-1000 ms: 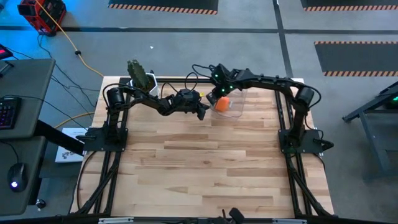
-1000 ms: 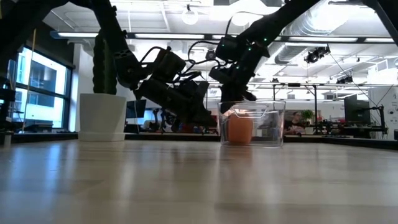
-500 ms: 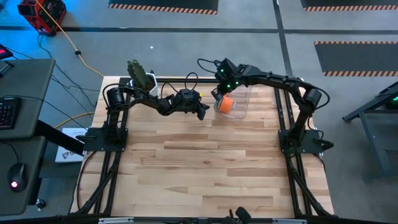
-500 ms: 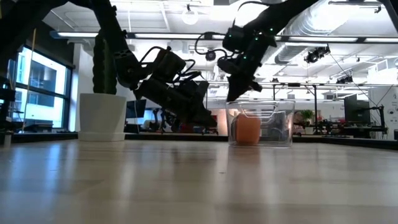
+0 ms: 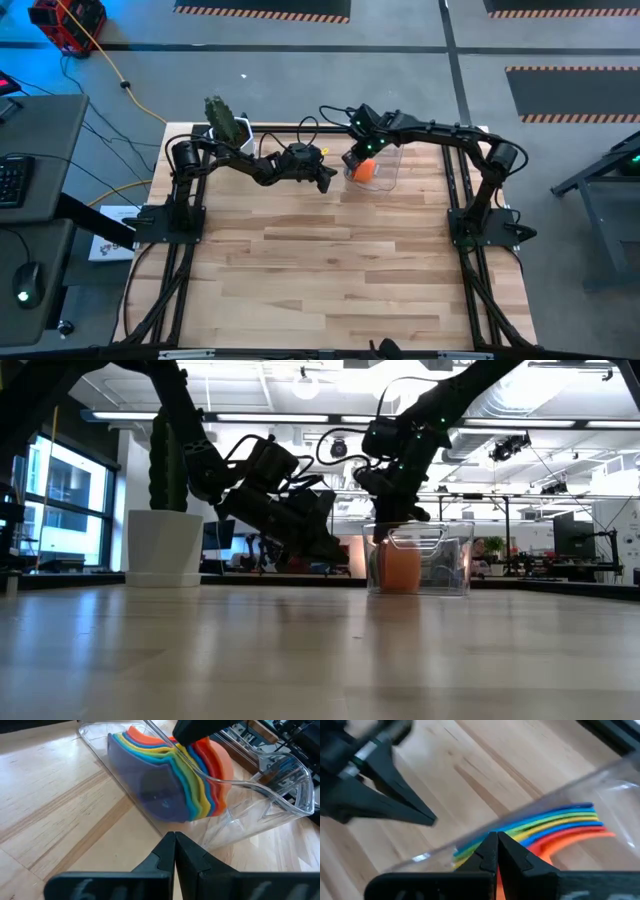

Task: Nest measuring cups in basket
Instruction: Adjust the stacked measuring cups in the transparent bin, then return to Home Position

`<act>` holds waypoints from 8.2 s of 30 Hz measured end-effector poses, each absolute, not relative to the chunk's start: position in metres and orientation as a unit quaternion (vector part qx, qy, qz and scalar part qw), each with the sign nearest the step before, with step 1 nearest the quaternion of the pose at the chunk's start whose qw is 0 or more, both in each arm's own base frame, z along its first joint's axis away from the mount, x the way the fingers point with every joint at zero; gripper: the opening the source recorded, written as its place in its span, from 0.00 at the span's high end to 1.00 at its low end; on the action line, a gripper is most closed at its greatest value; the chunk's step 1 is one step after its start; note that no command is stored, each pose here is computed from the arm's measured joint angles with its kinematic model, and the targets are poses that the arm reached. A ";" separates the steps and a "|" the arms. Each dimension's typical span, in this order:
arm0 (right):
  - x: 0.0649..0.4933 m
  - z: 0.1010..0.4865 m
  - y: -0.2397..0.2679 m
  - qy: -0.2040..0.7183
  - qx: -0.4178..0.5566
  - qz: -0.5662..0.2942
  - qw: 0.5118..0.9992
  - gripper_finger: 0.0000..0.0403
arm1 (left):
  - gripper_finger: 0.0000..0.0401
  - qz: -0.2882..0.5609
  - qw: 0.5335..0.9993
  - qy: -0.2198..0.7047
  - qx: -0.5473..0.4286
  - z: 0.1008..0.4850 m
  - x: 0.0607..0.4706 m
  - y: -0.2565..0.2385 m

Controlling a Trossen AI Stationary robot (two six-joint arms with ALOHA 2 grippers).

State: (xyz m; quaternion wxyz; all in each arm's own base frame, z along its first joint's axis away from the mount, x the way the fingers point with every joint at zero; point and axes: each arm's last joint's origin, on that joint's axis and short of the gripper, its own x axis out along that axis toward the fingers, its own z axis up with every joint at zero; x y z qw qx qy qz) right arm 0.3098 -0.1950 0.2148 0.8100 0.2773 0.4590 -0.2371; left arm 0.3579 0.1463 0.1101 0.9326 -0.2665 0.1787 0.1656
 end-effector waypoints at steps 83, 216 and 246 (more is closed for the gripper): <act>0.301 0.162 -0.118 0.476 0.315 -0.226 0.789 1.00 | 1.00 0.195 0.897 0.197 -0.343 0.129 0.372 0.131; 0.169 0.289 -0.106 0.131 0.263 -0.257 0.921 1.00 | 1.00 0.090 0.965 -0.121 -0.215 0.188 0.115 0.018; 0.123 0.205 0.008 -0.026 0.234 -0.057 0.970 1.00 | 1.00 0.108 0.940 -0.081 -0.312 0.178 0.108 0.020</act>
